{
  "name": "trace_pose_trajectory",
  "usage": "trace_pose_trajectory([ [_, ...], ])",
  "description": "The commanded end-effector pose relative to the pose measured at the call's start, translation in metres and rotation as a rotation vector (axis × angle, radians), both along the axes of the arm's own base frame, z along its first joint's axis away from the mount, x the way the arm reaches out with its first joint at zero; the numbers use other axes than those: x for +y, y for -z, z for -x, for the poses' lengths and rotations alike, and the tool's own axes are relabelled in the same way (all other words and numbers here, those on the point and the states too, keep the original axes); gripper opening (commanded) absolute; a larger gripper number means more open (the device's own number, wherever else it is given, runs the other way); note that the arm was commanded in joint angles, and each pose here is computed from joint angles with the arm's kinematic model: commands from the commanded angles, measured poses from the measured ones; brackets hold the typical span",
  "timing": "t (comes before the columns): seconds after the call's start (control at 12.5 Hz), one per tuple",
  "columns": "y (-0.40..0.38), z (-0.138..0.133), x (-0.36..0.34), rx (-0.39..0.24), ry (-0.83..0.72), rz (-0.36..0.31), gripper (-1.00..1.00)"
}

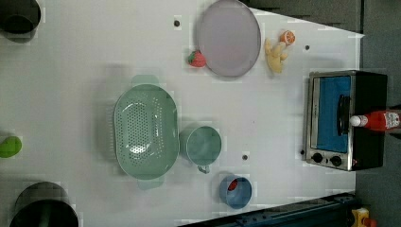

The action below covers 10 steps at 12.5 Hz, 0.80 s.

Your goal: Pick Ketchup from oven and place it on table.

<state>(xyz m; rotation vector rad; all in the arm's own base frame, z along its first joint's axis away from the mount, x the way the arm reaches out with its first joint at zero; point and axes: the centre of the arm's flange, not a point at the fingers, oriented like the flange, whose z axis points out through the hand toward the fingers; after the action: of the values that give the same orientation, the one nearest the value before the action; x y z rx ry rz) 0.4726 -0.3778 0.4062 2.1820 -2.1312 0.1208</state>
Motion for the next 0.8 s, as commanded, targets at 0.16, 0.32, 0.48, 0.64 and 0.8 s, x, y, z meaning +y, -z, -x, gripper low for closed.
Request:
trace_pose_trajectory([
  [0.16,0.013,0.012,-0.025,-0.077,0.1,-0.028,1.0],
  [0.32,0.026,0.009,-0.029,-0.068,0.101,-0.008,1.0],
  [0.48,0.036,0.01,-0.03,-0.047,0.104,-0.01,1.0],
  [0.64,0.045,0.011,-0.031,-0.03,0.108,-0.012,1.0],
  [0.8,0.051,0.01,-0.031,-0.025,0.112,-0.018,0.92],
])
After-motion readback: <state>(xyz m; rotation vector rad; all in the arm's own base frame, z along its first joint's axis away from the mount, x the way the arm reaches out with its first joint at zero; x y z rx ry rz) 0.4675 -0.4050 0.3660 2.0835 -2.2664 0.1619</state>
